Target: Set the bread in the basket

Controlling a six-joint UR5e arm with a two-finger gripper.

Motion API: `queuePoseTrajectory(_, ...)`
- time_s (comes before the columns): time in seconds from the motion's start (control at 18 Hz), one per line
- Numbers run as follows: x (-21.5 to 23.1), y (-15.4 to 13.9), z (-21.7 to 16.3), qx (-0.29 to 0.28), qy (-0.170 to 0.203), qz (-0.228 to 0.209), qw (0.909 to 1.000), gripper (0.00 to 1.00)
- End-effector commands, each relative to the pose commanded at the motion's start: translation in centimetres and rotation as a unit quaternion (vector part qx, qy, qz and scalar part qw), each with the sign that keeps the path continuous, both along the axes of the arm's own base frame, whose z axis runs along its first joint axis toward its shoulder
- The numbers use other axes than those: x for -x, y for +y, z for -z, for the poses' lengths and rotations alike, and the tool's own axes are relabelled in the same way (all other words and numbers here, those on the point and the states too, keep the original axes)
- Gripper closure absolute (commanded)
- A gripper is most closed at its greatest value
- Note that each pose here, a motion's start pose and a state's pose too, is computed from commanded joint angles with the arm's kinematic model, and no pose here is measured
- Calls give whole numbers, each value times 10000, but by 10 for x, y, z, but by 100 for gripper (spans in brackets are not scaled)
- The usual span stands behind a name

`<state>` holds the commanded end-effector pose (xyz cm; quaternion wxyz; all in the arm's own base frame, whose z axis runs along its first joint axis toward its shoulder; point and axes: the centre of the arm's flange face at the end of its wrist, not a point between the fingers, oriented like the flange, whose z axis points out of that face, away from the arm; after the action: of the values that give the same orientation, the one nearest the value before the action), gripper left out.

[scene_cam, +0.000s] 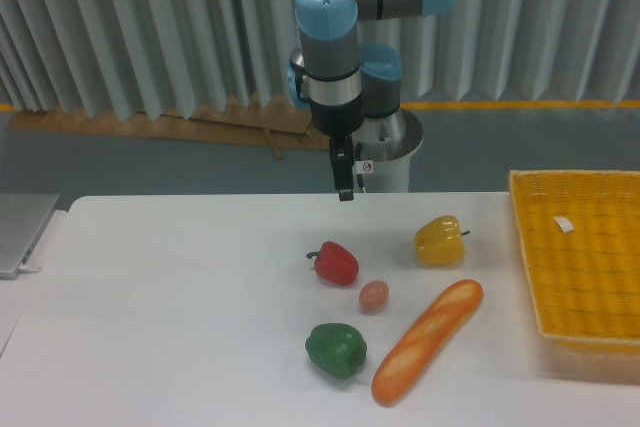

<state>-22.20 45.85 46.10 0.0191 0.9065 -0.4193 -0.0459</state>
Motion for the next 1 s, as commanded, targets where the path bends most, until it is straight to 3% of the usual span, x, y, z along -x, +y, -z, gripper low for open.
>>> queuePoseTrajectory(1.0, 5, -2, 7, 25, -49, -286, 9996, 0)
